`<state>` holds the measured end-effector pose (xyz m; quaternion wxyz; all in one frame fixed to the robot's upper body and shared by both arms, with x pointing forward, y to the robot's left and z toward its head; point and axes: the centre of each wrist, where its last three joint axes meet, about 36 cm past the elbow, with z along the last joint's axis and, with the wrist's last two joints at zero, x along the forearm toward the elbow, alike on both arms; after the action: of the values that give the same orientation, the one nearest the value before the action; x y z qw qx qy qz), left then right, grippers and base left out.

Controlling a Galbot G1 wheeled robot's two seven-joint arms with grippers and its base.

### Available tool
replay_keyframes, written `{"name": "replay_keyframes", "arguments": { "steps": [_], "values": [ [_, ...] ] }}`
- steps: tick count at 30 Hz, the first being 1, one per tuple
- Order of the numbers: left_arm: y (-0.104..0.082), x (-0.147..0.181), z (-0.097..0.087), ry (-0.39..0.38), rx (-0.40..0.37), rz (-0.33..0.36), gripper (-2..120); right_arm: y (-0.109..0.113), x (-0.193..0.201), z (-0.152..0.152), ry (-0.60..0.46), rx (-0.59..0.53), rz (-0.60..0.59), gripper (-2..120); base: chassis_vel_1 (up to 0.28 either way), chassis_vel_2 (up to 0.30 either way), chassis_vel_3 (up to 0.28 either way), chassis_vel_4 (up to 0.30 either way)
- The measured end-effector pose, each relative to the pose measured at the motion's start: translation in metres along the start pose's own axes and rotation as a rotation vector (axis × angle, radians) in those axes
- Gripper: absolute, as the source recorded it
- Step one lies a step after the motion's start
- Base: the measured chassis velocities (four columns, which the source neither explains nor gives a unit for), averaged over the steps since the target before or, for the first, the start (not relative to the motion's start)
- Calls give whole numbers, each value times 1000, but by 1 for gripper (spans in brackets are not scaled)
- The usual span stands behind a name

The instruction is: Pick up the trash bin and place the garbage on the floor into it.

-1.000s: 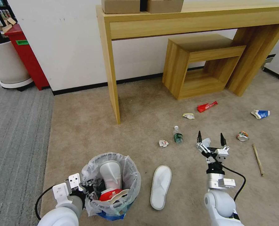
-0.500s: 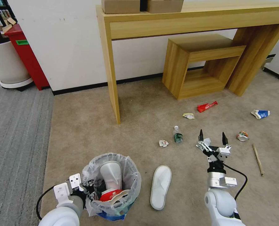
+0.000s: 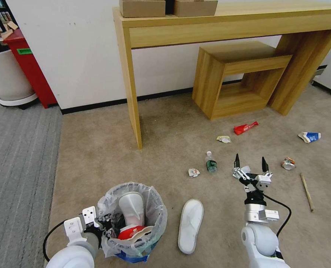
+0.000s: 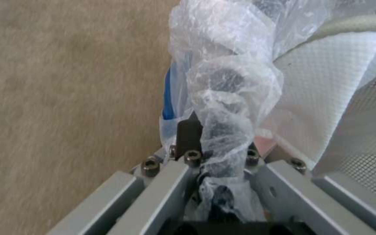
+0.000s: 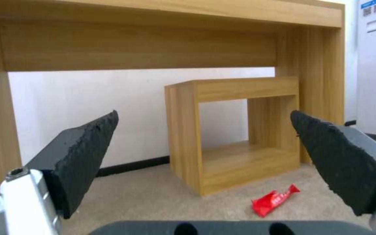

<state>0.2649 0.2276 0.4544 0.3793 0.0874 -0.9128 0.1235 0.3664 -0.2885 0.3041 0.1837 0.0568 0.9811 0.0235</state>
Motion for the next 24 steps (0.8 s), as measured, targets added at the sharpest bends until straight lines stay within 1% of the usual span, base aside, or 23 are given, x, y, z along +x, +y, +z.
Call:
{"name": "replay_keyframes", "arguments": {
  "steps": [9,11,24],
  "values": [
    [0,-1,1,2,-1,0,0,2,-2,2,-7,-3,-4,100,-164,172,168,-163],
    [-1,-1,1,3,-2,0,0,2,-2,2,-11,-3,-4,100,-130,83,131,-96],
    [0,0,0,1,-3,2,0,0,-7,0,-16,3,-6,100,-12,11,6,-7]
  ]
}}
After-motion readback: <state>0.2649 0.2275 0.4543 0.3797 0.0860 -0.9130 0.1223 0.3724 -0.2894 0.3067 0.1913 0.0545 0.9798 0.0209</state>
